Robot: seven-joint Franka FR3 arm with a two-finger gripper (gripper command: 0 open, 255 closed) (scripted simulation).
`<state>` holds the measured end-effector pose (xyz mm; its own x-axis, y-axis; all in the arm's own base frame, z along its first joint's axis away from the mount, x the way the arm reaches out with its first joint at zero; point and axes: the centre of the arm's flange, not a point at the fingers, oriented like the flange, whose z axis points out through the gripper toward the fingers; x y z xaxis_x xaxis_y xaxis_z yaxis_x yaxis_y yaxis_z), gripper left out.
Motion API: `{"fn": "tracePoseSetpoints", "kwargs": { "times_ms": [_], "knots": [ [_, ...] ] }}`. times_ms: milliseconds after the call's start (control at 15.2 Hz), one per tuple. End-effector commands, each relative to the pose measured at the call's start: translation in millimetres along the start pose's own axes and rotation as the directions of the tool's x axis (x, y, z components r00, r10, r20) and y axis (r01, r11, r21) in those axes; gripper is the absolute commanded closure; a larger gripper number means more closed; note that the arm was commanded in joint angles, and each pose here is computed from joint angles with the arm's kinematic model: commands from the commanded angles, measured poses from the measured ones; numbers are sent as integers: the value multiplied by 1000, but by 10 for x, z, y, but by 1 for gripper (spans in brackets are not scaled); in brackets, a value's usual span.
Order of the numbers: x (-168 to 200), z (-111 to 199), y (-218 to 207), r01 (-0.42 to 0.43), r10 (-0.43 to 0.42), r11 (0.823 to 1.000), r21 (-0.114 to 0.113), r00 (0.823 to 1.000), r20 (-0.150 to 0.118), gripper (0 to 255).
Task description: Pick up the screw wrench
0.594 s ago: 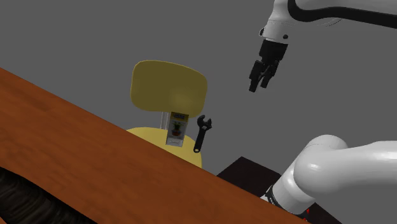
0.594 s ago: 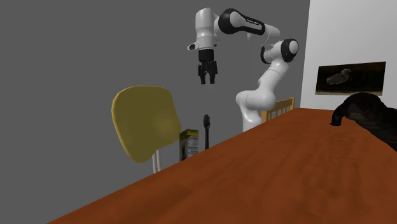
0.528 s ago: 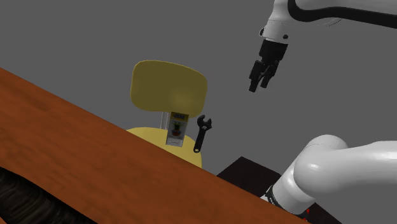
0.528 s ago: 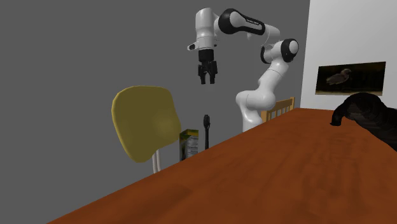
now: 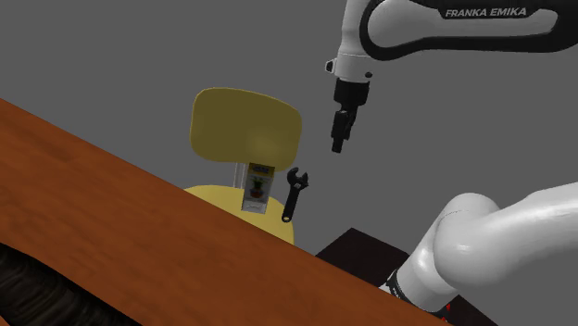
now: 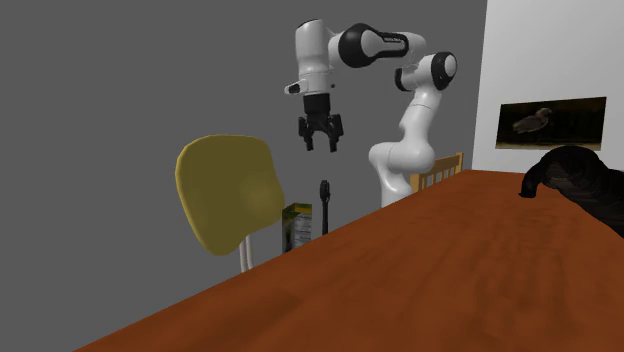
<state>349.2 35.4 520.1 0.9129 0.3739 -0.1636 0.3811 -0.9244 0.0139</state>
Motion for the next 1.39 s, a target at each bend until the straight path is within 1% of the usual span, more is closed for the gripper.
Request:
{"fn": "tracePoseSetpoints", "kwargs": {
  "times_ms": [0,66,198,264,462,924,1056,1122,1320],
  "knots": [
    [215,127,-140,105,-104,994,-14,994,25,0],
    [312,202,-228,155,-154,988,-20,987,38,0],
    [492,357,-416,255,-253,967,-30,965,65,0],
    [572,438,-515,304,-301,952,-34,950,79,0],
    [764,669,-808,435,-428,899,-40,896,118,0],
    [824,1034,-813,435,-428,899,-40,896,118,0],
    [829,1064,-813,435,-428,899,-40,896,118,0],
    [829,1063,-814,435,-428,899,-40,896,118,255],
    [826,1066,-815,435,-428,899,-40,896,118,255]
  ]
}}
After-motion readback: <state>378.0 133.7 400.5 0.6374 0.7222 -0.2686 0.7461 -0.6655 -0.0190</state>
